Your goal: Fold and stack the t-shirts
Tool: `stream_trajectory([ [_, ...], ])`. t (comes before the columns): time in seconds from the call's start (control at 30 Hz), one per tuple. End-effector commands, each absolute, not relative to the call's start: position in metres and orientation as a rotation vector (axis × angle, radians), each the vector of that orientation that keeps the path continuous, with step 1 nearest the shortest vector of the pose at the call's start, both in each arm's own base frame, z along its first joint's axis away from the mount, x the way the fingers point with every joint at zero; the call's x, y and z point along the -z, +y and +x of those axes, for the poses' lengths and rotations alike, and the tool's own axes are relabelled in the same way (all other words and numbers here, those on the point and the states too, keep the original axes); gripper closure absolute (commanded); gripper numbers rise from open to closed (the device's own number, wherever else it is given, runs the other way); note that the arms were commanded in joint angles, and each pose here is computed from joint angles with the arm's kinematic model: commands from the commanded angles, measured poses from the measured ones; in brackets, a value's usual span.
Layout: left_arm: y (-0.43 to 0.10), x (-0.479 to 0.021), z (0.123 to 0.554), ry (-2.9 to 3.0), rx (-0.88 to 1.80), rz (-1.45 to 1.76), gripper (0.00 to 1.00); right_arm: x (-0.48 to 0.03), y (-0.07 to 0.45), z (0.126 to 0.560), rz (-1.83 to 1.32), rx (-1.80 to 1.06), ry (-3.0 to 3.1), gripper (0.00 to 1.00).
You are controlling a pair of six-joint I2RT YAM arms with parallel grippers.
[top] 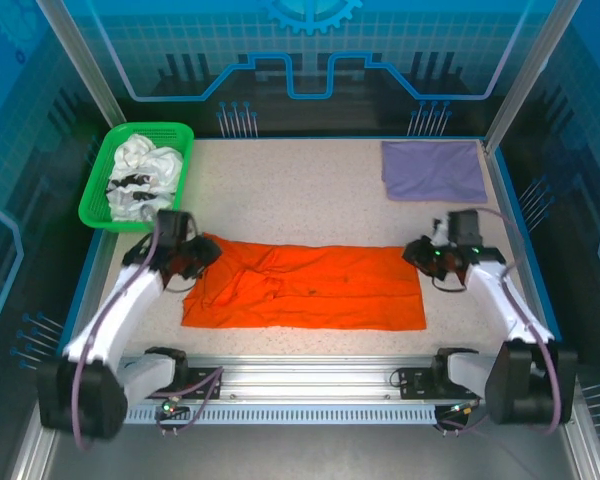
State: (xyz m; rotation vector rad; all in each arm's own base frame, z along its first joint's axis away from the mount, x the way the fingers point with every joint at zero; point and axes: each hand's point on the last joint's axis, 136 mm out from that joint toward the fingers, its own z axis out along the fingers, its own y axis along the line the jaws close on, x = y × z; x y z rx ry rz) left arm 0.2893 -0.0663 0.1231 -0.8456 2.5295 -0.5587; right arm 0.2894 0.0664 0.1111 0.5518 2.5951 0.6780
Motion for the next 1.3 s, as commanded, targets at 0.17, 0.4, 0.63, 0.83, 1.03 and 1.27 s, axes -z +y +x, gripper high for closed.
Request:
stream_trajectory([
  [0.17, -0.086, -0.098, 0.357, 2.630, 0.355, -0.717, 0.62, -0.056, 0.078, 0.334, 0.464, -0.465, 2.841, 0.79],
  [0.4, -0.032, -0.043, 0.379, 2.644, 0.141, -0.979, 0.53, -0.010, 0.050, 0.351, 0.661, -0.425, 2.925, 0.80],
  [0.63, 0.013, -0.028, 0.372, 2.583, 0.032, -1.191, 0.55, -0.008, 0.025, 0.355, 0.865, -0.497, 2.862, 0.75],
  [0.83, 0.022, -0.021, 0.371, 2.572, 0.034, -1.246, 0.56, -0.009, 0.018, 0.356, 0.946, -0.564, 2.814, 0.68],
  [1.03, 0.008, -0.053, 0.387, 2.532, 0.151, -1.148, 0.57, -0.018, 0.020, 0.359, 0.988, -0.704, 2.726, 0.64],
  [1.27, -0.032, -0.109, 0.396, 2.553, 0.141, -0.870, 0.32, -0.051, 0.035, 0.362, 0.824, -0.663, 2.677, 0.59],
])
